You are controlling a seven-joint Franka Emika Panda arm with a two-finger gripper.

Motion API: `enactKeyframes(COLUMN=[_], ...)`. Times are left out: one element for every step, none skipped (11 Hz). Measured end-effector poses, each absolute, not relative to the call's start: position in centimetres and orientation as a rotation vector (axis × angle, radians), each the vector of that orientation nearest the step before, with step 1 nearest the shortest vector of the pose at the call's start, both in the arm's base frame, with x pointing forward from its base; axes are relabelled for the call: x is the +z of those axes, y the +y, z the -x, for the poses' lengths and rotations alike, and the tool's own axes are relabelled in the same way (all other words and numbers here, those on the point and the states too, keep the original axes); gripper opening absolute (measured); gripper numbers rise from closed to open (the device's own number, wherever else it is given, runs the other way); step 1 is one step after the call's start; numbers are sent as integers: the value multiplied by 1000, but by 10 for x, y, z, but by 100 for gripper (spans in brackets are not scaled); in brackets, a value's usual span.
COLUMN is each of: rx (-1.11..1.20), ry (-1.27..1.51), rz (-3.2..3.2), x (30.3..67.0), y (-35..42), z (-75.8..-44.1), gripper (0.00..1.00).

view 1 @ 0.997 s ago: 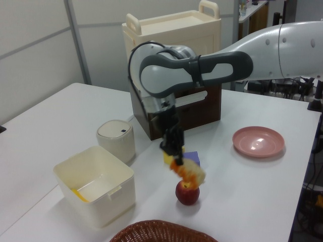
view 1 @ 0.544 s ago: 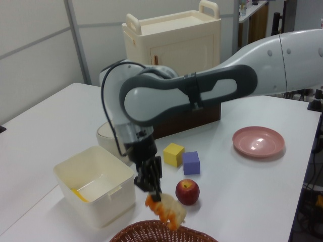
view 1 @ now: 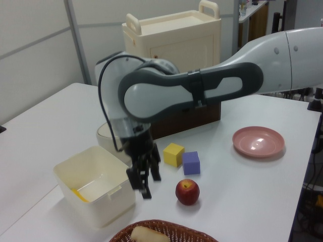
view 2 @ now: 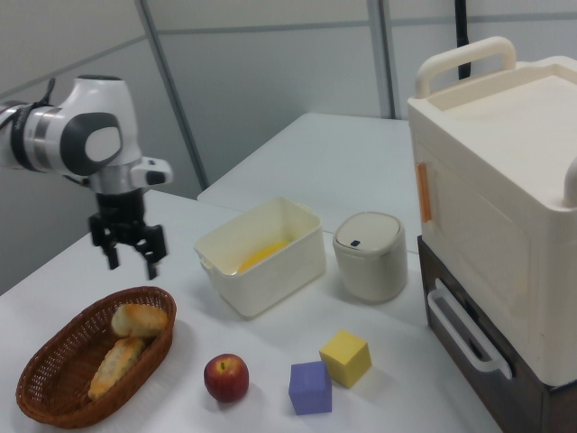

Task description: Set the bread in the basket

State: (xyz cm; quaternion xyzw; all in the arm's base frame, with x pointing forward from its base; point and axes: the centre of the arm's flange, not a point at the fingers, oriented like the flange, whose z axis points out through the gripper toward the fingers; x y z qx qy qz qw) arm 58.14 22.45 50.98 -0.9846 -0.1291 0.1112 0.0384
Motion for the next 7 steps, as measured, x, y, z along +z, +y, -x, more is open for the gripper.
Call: enactKeyframes(rx=[318, 296, 283, 279, 282, 285, 277], ry=[-357, -341, -323, -288, -242, -210, -200], rz=[3052, 3094, 3145, 3183, 3197, 3196, 3192], x=[514, 518, 520, 521, 521, 521, 524], y=[199, 168, 137, 107, 75, 45, 20], z=[-590, -599, -606, -612, -617, -620, -622], gripper=[99, 100, 100, 100, 100, 100, 100])
